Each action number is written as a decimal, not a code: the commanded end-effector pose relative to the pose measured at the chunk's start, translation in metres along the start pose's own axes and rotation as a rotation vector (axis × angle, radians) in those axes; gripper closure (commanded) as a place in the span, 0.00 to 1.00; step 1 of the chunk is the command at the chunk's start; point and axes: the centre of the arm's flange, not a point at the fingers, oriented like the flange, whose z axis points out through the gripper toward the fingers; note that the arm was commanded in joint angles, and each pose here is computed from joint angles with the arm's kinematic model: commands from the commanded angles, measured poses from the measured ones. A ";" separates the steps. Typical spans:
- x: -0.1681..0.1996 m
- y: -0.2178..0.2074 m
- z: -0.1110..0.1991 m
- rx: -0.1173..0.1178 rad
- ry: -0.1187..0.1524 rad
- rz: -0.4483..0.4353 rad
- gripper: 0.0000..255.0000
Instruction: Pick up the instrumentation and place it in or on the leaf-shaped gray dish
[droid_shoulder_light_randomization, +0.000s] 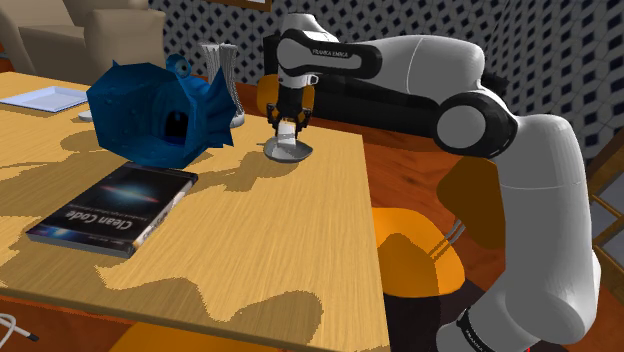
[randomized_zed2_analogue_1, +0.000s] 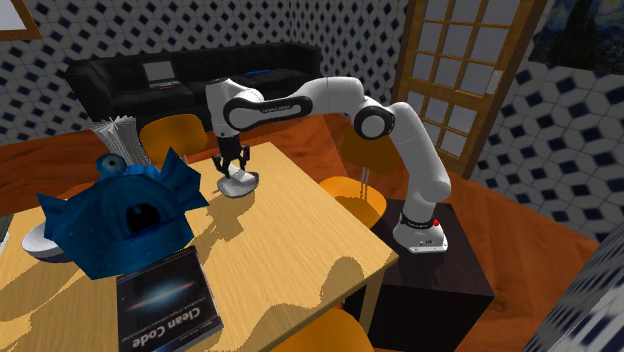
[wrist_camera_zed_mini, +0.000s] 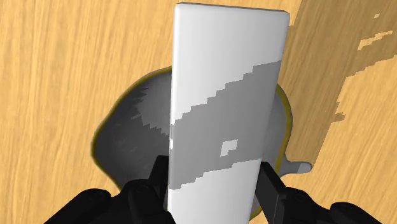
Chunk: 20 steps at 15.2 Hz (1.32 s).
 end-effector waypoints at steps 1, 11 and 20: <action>0.000 -0.001 0.010 0.001 0.001 0.000 1.00; 0.000 -0.001 0.038 0.001 0.001 0.000 1.00; 0.000 -0.001 0.038 0.001 0.001 0.000 0.00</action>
